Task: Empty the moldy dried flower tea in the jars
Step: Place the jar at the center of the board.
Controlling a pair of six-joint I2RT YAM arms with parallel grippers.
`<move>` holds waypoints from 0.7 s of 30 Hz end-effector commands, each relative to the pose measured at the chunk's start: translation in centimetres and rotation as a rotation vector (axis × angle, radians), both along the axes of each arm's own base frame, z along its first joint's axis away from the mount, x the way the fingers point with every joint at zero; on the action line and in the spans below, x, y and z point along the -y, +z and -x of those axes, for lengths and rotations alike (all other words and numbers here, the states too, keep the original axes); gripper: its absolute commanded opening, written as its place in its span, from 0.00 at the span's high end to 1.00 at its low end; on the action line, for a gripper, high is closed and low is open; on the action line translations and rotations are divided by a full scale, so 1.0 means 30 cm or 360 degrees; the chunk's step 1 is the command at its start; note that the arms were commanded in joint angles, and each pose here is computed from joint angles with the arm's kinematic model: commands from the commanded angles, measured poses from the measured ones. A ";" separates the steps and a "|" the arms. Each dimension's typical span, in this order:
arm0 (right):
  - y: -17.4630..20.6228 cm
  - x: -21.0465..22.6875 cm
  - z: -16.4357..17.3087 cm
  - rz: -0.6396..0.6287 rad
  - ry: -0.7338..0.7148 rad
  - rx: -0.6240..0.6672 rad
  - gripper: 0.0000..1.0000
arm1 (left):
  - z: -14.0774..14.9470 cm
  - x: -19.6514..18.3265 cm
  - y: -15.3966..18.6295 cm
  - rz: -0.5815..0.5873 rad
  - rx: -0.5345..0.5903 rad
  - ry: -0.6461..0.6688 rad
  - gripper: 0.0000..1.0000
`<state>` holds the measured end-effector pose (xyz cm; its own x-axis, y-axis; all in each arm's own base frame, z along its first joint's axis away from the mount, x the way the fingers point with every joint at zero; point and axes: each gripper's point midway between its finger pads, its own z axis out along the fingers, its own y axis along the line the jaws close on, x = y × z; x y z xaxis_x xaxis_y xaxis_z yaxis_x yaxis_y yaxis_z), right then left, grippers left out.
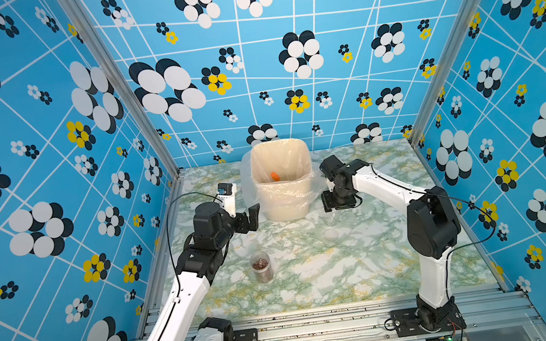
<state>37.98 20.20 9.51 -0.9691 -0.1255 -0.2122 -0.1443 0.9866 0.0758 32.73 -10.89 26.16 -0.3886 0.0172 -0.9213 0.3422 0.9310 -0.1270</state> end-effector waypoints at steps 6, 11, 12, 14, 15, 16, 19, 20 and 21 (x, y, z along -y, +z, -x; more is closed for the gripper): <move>0.045 0.001 0.008 0.0019 0.0015 -0.0038 0.23 | 0.009 0.000 0.015 -0.0024 0.0056 -0.0010 0.01; 0.114 0.004 0.010 -0.0012 0.0000 0.0024 0.19 | 0.012 -0.003 0.018 -0.0028 0.0064 -0.0008 0.01; 0.131 0.006 0.014 -0.0022 -0.0007 0.0040 0.18 | 0.012 -0.005 0.018 -0.0031 0.0066 -0.0005 0.00; 0.167 0.009 0.020 -0.0048 -0.0025 0.0077 0.17 | 0.014 -0.005 0.018 -0.0036 0.0069 -0.0005 0.01; 0.187 0.010 0.026 -0.0067 -0.0035 0.0098 0.16 | 0.015 -0.006 0.021 -0.0036 0.0073 -0.0003 0.00; 0.204 0.012 0.030 -0.0082 -0.0043 0.0118 0.16 | 0.016 -0.007 0.019 -0.0036 0.0072 -0.0004 0.01; 0.261 0.015 0.053 -0.0130 -0.0060 0.0186 0.15 | 0.018 -0.009 0.027 -0.0037 0.0085 0.0001 0.01; 0.280 0.018 0.062 -0.0146 -0.0068 0.0209 0.14 | 0.018 -0.010 0.028 -0.0039 0.0087 0.0002 0.00; 0.299 0.025 0.072 -0.0158 -0.0077 0.0232 0.14 | 0.020 -0.010 0.030 -0.0037 0.0091 0.0001 0.01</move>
